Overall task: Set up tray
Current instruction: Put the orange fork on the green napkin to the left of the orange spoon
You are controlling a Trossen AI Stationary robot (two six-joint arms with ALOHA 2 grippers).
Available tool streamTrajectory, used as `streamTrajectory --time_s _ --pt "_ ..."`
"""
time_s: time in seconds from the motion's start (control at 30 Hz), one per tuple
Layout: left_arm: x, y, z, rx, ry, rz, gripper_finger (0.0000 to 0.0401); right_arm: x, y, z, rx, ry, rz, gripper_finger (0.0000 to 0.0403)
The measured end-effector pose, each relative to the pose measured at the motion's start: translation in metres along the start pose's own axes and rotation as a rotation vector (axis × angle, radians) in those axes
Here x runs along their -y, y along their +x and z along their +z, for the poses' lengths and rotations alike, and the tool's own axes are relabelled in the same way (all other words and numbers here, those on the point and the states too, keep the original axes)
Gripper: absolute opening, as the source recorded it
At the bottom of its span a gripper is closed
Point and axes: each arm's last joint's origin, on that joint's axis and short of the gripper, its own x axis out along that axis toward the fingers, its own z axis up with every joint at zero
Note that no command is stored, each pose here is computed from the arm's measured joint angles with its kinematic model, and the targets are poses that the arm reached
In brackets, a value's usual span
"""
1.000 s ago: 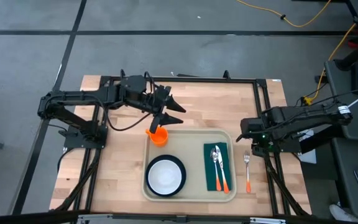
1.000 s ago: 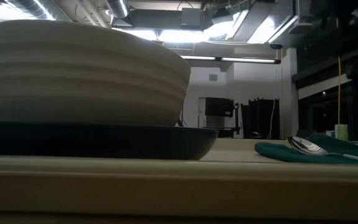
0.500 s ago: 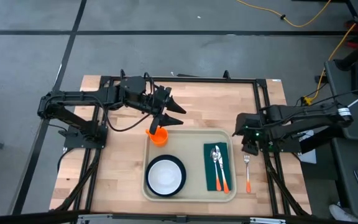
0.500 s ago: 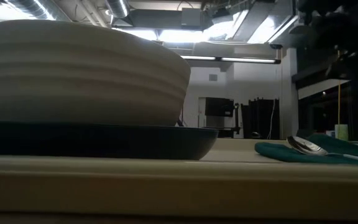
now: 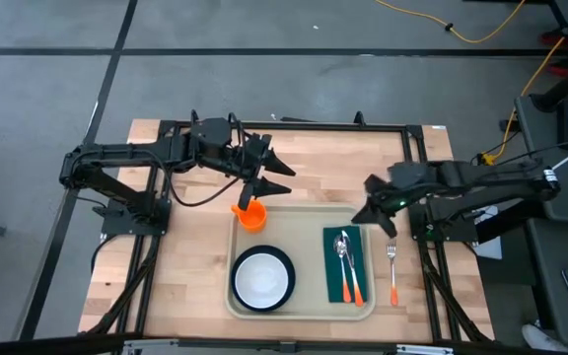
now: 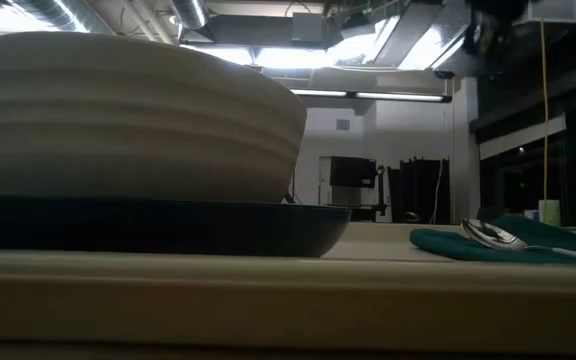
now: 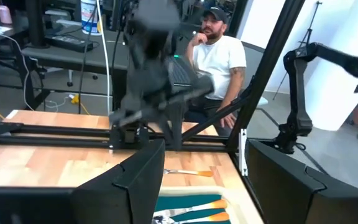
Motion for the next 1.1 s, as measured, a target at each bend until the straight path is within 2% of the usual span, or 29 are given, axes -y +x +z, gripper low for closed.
streamTrajectory --time_s 0.13,0.27,0.43,0.53,0.7,0.83,0.97,1.1 --pt "-0.002 0.001 0.0 -0.001 0.01 0.011 0.0216 -0.019 -0.029 0.01 0.196 -0.055 0.005 0.0018" --pt "-0.007 0.009 -0.006 -0.027 0.015 0.018 0.0216 -0.033 -0.057 0.014 0.384 -0.086 0.028 0.0006" --pt "-0.017 0.032 -0.019 -0.059 -0.003 0.021 0.0216 -0.048 -0.086 0.019 0.614 -0.154 0.141 0.0008" --pt "-0.026 0.051 -0.03 -0.062 -0.009 0.044 0.0216 -0.054 -0.098 0.021 0.719 -0.205 0.166 0.0004" --pt "-0.041 0.087 -0.044 -0.095 0.012 0.128 0.0216 -0.053 -0.104 0.021 0.777 -0.206 0.122 0.0007" --pt "-0.052 0.114 -0.052 -0.125 0.009 0.134 0.0216 -0.053 -0.102 0.022 0.772 -0.202 0.109 0.0004" --pt "-0.059 0.142 -0.058 -0.121 0.019 0.109 0.0216 -0.052 -0.096 0.024 0.76 -0.174 0.095 0.0006" --pt "-0.063 0.171 -0.06 -0.087 0.015 0.02 0.0216 -0.05 -0.09 0.024 0.729 -0.167 0.064 0.0009"
